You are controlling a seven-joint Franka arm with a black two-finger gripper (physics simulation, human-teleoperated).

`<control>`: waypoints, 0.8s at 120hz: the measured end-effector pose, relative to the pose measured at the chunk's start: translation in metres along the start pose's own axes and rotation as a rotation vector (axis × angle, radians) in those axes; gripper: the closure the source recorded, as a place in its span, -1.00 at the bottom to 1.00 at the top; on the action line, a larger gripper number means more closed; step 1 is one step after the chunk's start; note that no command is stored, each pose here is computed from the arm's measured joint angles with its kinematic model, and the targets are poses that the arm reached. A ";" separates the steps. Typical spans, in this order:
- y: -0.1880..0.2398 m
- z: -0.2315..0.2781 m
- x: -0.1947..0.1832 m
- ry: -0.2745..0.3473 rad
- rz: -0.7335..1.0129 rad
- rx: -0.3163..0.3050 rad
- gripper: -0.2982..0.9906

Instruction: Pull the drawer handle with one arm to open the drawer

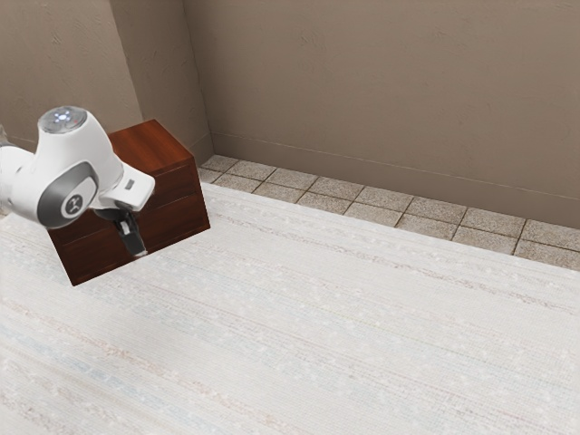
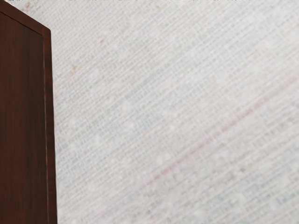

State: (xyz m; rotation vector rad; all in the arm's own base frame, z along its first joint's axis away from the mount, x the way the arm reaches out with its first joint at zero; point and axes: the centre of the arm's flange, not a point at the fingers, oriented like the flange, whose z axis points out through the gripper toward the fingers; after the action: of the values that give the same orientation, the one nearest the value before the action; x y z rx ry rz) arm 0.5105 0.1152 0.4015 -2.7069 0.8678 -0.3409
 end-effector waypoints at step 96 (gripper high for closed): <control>-0.080 0.059 0.009 -0.053 -0.022 0.098 -0.54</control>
State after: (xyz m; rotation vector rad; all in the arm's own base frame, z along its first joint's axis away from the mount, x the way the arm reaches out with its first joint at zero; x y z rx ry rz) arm 0.5781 0.1837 0.3747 -2.6249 0.7862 -0.3066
